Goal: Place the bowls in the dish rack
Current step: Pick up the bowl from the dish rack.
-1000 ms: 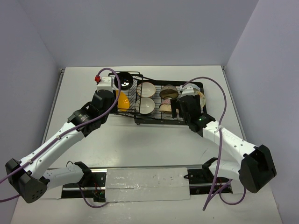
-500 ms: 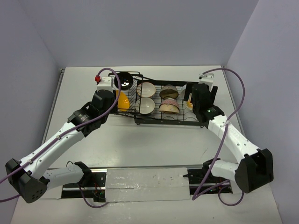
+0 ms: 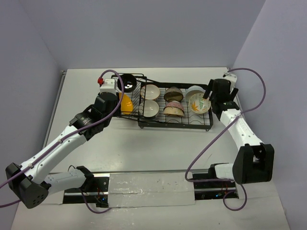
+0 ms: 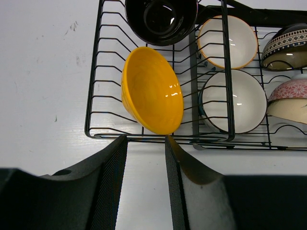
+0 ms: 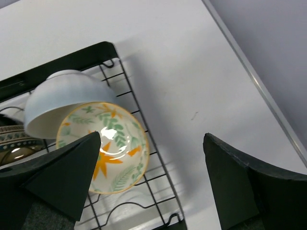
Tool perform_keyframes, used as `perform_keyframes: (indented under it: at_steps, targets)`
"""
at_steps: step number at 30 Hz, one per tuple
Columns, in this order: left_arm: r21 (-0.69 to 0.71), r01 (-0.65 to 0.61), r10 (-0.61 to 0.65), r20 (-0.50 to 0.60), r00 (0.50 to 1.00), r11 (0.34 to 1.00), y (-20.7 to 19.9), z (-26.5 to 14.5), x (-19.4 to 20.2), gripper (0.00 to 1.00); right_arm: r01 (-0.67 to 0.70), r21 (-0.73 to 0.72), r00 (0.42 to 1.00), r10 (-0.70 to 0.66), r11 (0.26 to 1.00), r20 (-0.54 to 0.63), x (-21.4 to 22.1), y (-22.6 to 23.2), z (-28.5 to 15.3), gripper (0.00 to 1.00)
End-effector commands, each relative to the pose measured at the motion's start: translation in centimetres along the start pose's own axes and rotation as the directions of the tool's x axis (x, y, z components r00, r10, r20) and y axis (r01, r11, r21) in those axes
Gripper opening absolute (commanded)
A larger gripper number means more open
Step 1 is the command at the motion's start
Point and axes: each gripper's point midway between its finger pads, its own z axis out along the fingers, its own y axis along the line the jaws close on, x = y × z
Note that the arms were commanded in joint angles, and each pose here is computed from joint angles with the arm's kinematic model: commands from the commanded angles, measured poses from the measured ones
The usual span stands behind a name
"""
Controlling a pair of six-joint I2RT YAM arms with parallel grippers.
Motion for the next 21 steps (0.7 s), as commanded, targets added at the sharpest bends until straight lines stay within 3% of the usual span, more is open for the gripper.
perform_keyframes:
  at_steps: [1,4,8,21]
  targets:
    - [0.041,0.007,-0.009,0.033,0.999,0.999,-0.9,-0.3,-1.1,0.42,-0.034,-0.016,0.999,0.034,0.999,-0.003,-1.3,-0.5,0.8,0.93]
    - [0.038,0.006,-0.007,0.031,0.999,0.999,-0.9,-0.2,-1.0,0.43,-0.035,-0.013,0.999,0.035,0.999,-0.036,-1.0,-1.2,2.1,0.85]
    - [0.031,0.002,-0.003,0.03,1.0,1.0,-0.8,-0.1,-0.9,0.43,-0.047,-0.059,0.995,0.042,0.997,-0.088,-0.7,-0.7,3.5,0.64]
    - [0.015,-0.004,0.004,0.021,1.0,1.0,-0.7,0.4,-0.6,0.43,-0.031,-0.17,0.976,-0.007,0.985,-0.217,2.3,1.3,6.0,0.62]
